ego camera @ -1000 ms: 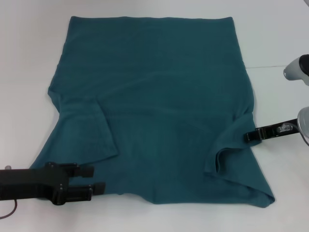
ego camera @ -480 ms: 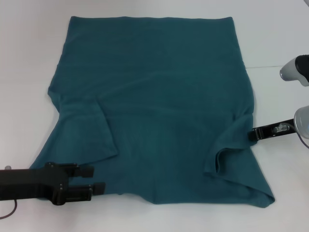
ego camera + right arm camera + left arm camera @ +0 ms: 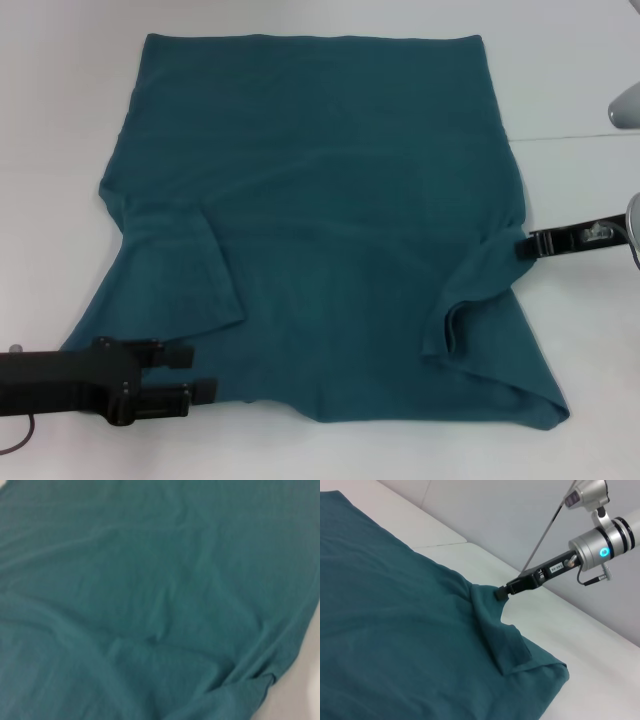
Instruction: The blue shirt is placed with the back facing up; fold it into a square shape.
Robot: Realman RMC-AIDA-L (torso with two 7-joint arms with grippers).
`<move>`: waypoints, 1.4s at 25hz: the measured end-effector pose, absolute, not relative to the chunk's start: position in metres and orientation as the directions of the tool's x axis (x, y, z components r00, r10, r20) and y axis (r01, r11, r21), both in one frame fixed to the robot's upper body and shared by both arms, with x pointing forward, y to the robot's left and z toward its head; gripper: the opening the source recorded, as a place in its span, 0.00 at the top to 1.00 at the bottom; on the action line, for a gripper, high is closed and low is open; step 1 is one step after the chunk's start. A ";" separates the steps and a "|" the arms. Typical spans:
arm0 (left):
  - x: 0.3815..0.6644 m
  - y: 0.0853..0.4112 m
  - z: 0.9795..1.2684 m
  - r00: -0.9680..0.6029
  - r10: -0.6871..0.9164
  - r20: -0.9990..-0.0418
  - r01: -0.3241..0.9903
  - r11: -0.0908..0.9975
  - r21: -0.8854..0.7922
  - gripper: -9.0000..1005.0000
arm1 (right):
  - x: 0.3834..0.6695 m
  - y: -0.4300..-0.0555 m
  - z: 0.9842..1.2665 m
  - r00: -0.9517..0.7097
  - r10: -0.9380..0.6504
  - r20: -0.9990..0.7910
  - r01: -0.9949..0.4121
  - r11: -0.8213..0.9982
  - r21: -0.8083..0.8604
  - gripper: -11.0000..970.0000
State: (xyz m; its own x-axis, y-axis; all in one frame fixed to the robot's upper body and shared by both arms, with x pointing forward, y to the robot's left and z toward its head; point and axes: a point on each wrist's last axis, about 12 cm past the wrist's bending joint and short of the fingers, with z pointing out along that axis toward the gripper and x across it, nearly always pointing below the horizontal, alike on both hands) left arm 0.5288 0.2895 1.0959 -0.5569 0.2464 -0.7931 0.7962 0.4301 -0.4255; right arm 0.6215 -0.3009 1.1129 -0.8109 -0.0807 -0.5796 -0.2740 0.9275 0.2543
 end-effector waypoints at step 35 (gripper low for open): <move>0.524 0.290 1.091 -0.568 0.239 -0.788 0.789 0.429 -0.439 0.30 | 0.647 -0.265 1.114 -0.732 0.101 -0.674 -0.261 0.873 0.413 0.55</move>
State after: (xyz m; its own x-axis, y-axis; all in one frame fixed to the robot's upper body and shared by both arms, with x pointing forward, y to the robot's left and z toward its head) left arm 0.5243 0.2900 1.0912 -0.5676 0.2390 -0.7878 0.7895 0.4294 -0.4385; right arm 0.6473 -0.2653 1.1144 -0.7317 0.1006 -0.6742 -0.2606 0.8727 0.4130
